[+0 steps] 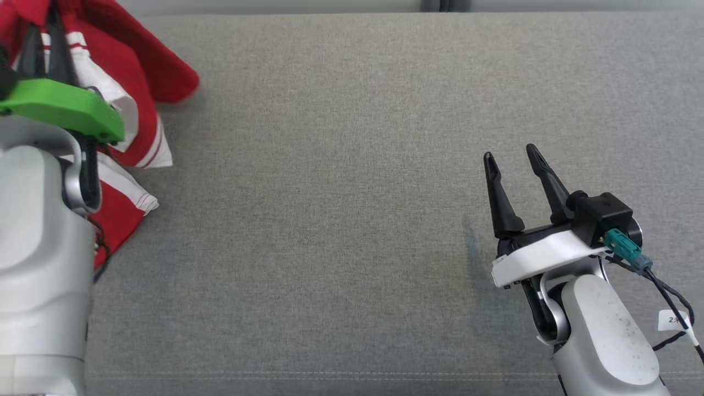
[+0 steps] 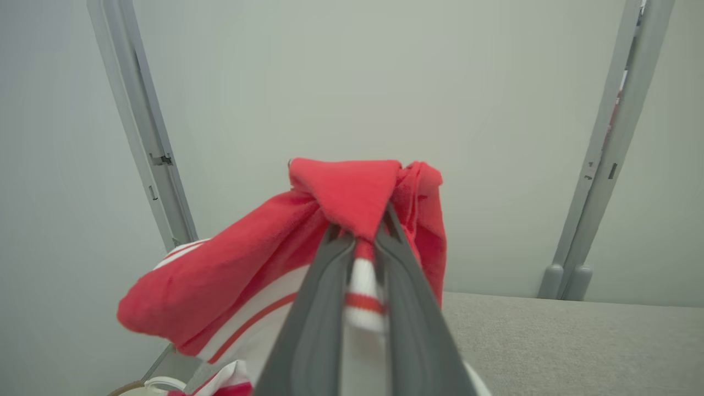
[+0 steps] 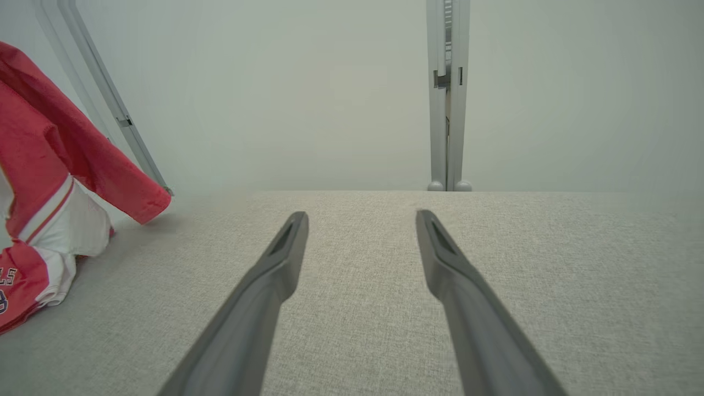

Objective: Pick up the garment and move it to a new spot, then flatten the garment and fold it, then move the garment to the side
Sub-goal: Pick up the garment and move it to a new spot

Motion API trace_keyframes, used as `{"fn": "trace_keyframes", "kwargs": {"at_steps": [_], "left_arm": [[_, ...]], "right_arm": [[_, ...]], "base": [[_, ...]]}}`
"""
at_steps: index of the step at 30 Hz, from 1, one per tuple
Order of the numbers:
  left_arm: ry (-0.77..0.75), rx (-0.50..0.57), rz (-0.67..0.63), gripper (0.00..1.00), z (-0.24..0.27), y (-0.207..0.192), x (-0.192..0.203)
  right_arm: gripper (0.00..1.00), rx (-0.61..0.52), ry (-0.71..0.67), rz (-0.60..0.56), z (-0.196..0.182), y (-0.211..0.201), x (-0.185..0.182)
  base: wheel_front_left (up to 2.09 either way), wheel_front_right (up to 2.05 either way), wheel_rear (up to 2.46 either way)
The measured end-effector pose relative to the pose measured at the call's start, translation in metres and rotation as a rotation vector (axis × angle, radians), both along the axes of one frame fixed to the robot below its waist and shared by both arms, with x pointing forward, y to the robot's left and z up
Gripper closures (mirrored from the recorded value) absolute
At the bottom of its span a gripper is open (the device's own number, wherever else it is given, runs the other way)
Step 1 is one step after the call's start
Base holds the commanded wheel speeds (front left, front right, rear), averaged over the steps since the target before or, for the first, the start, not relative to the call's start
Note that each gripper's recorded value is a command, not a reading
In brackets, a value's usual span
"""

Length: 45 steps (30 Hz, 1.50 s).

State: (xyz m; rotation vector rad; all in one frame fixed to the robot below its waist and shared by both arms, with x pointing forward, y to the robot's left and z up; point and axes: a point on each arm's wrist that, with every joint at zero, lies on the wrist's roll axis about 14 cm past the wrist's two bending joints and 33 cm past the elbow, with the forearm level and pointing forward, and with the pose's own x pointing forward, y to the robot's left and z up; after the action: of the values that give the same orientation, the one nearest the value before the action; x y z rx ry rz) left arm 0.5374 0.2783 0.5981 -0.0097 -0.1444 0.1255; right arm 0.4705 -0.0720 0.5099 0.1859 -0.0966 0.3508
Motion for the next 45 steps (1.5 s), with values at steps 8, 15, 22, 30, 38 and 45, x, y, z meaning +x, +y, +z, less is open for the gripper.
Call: {"fn": "trace_keyframes", "kwargs": {"at_steps": [8, 15, 22, 30, 38, 45], "left_arm": [[-0.075, -0.056, -0.136, 1.00, 0.006, -0.068, -0.035], [-0.041, -0.100, -0.292, 1.00, -0.004, -0.138, -0.050], [0.025, -0.130, -0.460, 1.00, -0.022, -0.207, -0.046], [0.080, -0.152, -0.647, 1.00, -0.036, -0.287, -0.032], [0.270, -0.135, -0.768, 1.00, -0.097, -0.339, -0.027], [0.451, -0.095, -0.921, 1.00, -0.158, -0.377, -0.060]], "right_arm": [[0.00, -0.001, -0.037, -0.048, 0.019, -0.019, -0.017], [0.00, -0.026, -0.059, -0.138, 0.028, -0.055, -0.032], [0.00, -0.062, -0.073, -0.238, 0.033, -0.093, -0.043], [0.00, -0.078, -0.060, -0.357, 0.031, -0.136, -0.054], [0.00, -0.073, -0.016, -0.414, 0.017, -0.157, -0.058], [0.00, -0.074, 0.020, -0.441, 0.005, -0.166, -0.057]], "base": [[0.00, 0.00, 0.00], [0.00, 0.00, 0.00], [0.00, 0.00, 0.00], [0.00, 0.00, 0.00], [0.00, 0.00, 0.00], [0.00, 0.00, 0.00]]}}
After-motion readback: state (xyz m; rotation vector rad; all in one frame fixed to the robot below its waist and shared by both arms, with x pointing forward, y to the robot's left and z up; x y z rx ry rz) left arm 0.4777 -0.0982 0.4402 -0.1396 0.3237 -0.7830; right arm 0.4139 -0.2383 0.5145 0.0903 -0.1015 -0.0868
